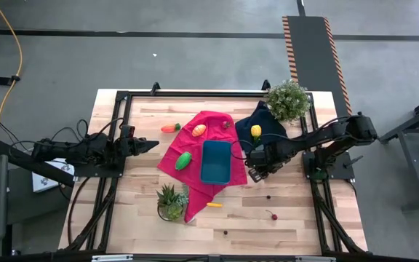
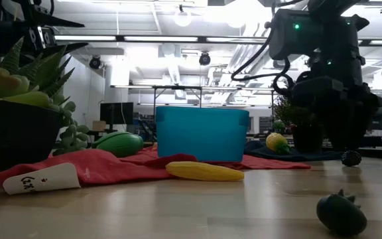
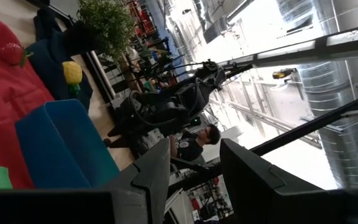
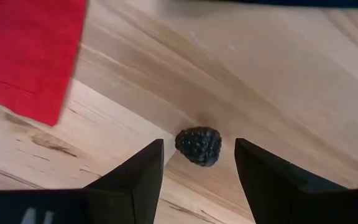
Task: Pick and placing Produce into tupperware
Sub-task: Put the blackberry into the blue bin, then put the cherry into the blue bin
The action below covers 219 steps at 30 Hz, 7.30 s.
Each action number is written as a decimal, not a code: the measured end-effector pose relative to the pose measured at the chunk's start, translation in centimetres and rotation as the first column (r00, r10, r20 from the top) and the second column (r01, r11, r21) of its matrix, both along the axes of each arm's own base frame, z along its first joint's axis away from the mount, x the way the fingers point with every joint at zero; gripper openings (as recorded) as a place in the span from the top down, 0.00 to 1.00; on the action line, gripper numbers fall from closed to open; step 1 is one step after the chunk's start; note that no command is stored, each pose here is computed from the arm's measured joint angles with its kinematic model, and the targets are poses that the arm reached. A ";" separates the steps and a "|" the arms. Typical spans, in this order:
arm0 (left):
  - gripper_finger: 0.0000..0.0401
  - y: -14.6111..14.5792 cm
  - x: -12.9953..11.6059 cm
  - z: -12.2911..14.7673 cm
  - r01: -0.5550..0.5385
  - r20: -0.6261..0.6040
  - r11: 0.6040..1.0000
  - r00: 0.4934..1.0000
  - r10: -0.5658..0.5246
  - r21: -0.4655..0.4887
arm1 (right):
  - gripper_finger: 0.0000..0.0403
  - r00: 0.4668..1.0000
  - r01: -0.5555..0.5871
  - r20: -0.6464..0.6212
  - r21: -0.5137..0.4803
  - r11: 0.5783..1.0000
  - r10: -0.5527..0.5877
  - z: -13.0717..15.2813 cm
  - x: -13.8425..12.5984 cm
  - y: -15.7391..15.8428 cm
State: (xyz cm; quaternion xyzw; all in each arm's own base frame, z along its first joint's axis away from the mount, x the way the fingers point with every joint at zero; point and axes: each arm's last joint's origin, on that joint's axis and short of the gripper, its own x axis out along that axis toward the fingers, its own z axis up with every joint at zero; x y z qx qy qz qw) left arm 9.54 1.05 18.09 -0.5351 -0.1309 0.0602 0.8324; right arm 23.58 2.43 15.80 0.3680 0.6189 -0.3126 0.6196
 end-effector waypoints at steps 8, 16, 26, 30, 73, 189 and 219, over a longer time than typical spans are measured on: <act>0.68 0.0 0.0 0.0 0.000 0.000 1.000 1.000 0.000 0.000 | 0.53 1.000 0.002 -0.011 0.019 1.000 -0.002 -0.2 0.1 0.0; 0.68 0.0 0.0 0.0 0.000 -0.002 1.000 1.000 0.000 0.000 | 0.53 1.000 -0.004 -0.014 0.018 1.000 0.004 -0.7 0.4 0.1; 0.68 0.0 0.0 -0.2 0.000 -0.023 1.000 1.000 0.000 -0.001 | 0.54 0.998 -0.018 -0.055 0.042 0.999 0.020 -1.6 0.5 0.5; 0.68 0.0 0.0 -0.3 0.000 -0.031 1.000 1.000 0.000 -0.002 | 0.57 0.998 -0.018 -0.057 0.042 0.999 0.020 -1.7 0.5 0.5; 0.68 0.0 0.0 -0.3 0.000 -0.031 1.000 1.000 0.000 -0.002 | 0.72 0.988 -0.135 0.079 0.005 0.991 0.134 1.4 3.3 0.3; 0.68 0.0 -0.1 0.3 -0.004 -0.002 0.997 1.000 0.005 0.074 | 0.57 0.861 -0.394 0.176 -0.363 0.845 0.477 13.9 13.1 -4.5; 0.68 -0.6 5.1 22.8 0.358 -0.414 0.865 0.888 -0.200 0.351 | 0.57 0.879 -0.211 0.442 0.024 0.977 0.178 9.2 -3.6 4.9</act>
